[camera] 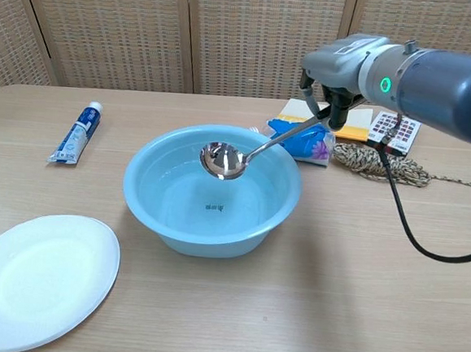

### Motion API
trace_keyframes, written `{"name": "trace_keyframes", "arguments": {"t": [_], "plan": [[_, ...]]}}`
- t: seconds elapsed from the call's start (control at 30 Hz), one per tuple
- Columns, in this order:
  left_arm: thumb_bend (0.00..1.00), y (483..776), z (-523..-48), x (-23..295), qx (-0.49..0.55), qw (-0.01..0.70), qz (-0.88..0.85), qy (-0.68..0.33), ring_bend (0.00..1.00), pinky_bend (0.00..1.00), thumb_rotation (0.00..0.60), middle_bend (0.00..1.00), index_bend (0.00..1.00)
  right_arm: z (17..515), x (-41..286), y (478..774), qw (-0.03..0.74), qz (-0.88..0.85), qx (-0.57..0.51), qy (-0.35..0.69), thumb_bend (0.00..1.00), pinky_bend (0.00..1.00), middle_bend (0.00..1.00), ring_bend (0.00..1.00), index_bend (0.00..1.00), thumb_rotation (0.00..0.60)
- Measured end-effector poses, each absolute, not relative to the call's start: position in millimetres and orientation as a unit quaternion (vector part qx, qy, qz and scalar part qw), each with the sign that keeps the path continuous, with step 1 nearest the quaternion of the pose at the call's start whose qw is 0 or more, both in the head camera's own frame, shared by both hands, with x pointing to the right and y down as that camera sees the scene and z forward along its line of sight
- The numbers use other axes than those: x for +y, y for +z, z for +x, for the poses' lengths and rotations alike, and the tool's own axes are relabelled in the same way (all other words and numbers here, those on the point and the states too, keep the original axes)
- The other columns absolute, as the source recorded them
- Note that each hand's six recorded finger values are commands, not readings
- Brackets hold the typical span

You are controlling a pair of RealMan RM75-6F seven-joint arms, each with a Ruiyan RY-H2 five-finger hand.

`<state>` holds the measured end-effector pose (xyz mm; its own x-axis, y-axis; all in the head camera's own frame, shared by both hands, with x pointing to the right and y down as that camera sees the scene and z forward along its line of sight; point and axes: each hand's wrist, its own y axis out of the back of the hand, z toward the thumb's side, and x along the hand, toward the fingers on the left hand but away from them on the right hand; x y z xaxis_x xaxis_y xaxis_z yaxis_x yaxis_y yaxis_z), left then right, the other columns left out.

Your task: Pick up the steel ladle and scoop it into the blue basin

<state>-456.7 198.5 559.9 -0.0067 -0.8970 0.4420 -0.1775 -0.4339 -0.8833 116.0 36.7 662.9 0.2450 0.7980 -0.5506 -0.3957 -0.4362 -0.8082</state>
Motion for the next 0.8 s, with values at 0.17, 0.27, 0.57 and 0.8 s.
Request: {"name": "trace_keyframes", "arguments": {"t": [0.17, 0.27, 0.57, 0.8], "plan": [[0.00, 564.0, -460.2, 196.4, 0.427, 0.307, -0.630, -0.571, 0.00, 0.00, 0.600, 0.00, 0.00, 102.5, 36.0, 675.7, 0.542, -0.582, -0.151, 0.586, 0.77, 1.00, 0.96, 0.98, 0.88, 0.600], [0.00, 566.9, -460.4, 196.4, 0.423, 0.303, -0.634, -0.572, 0.00, 0.00, 0.600, 0.00, 0.00, 96.5, 37.8, 680.9, 0.571, -0.566, -0.139, 0.578, 0.77, 1.00, 0.97, 0.99, 0.88, 0.600], [0.00, 570.4, -464.6, 195.4, 0.423, 0.296, -0.634, -0.576, 0.00, 0.00, 0.600, 0.00, 0.00, 86.7, 45.6, 693.3, 0.659, -0.506, -0.102, 0.547, 0.77, 1.00, 0.98, 1.00, 0.89, 0.600], [0.00, 571.4, -464.2, 195.1, 0.422, 0.296, -0.635, -0.576, 0.00, 0.00, 0.600, 0.00, 0.00, 88.7, 62.2, 702.0, 0.705, -0.459, -0.054, 0.538, 0.78, 1.00, 0.98, 1.00, 0.89, 0.600]]}}
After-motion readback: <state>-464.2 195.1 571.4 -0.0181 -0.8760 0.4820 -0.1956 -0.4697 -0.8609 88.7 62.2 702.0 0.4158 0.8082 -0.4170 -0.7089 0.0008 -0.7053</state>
